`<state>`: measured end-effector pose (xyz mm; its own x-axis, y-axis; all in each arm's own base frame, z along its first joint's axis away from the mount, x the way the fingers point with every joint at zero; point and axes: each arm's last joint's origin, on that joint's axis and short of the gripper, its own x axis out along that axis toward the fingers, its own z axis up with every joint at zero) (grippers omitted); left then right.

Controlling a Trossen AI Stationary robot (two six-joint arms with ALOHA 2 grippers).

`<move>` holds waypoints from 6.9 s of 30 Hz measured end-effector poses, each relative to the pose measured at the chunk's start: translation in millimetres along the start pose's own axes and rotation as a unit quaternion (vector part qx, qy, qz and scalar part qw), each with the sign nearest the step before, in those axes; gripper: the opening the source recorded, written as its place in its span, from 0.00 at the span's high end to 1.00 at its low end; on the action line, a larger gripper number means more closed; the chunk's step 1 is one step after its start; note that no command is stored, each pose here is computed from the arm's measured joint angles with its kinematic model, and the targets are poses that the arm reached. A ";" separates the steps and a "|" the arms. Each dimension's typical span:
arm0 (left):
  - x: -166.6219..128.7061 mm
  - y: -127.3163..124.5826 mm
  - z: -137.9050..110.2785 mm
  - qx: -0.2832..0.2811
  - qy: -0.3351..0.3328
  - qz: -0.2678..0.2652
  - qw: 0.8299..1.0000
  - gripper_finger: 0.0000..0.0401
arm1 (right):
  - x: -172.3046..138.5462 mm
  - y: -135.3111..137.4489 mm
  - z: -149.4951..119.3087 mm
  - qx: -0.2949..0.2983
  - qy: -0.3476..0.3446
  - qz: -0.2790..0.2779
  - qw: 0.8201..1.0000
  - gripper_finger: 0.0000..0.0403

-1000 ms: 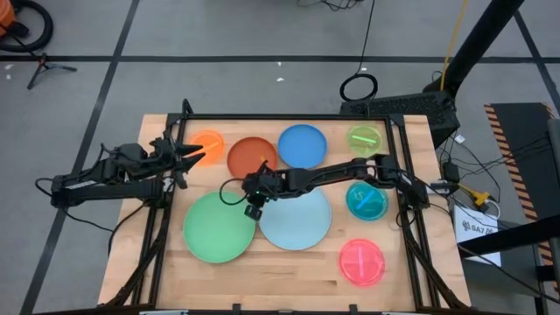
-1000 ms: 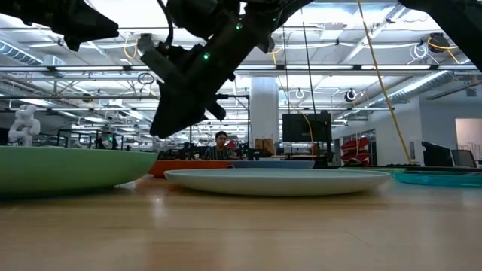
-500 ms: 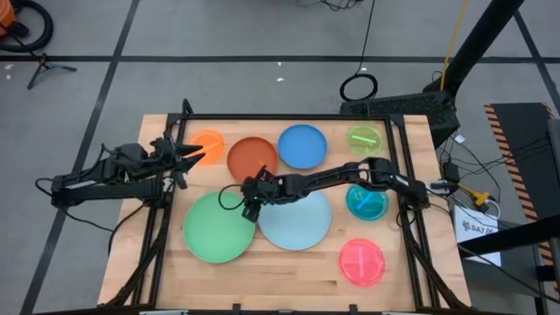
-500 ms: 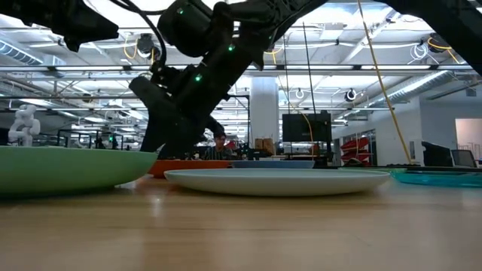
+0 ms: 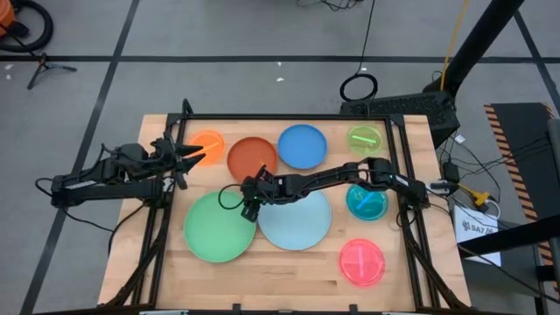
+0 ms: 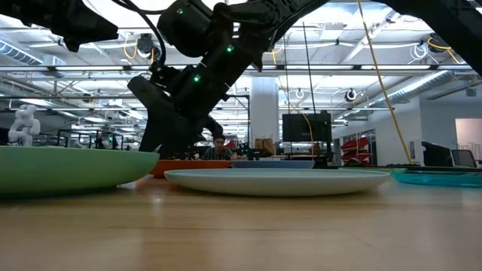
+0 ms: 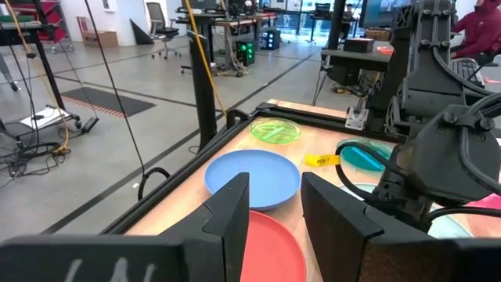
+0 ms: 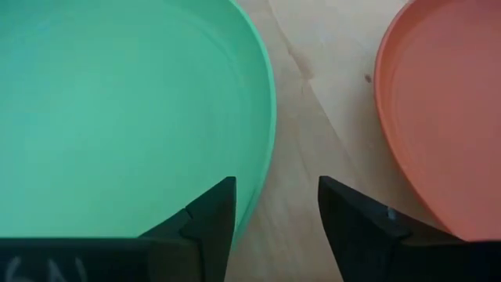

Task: Stack plastic plates
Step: Stack the green plate on top of the light blue plate, then stack the dark orange plate on top of the green plate

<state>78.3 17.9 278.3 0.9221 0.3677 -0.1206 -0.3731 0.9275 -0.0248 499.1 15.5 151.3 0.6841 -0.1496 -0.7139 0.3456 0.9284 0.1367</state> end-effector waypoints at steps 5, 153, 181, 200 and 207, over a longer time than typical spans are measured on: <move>0.0 0.0 0.0 0.000 0.000 0.000 1.000 0.69 | -0.1 1.0 1.4 0.007 -0.008 0.003 1.000 0.57; 115.6 -5.8 6.8 -0.059 0.212 0.095 0.971 0.69 | -247.3 -140.4 -60.7 -0.071 -0.262 -0.084 0.959 0.62; 190.4 52.0 -41.9 -0.043 0.383 0.049 0.921 0.69 | -238.2 -145.8 -64.8 -0.182 -0.219 -0.121 0.951 0.62; 190.3 74.8 -40.1 0.148 0.372 0.003 0.916 0.69 | -240.9 -145.0 -60.3 -0.212 -0.241 -0.130 0.938 0.62; 199.7 97.6 -43.5 0.099 0.341 0.056 0.933 0.69 | -241.1 -144.9 -59.9 -0.211 -0.243 -0.130 0.938 0.62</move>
<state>221.5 179.0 208.6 0.5731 0.3968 -0.7171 -0.3748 0.9050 0.2012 245.6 -62.6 262.5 0.8593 -0.4320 -0.2739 0.3265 0.8754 -0.3564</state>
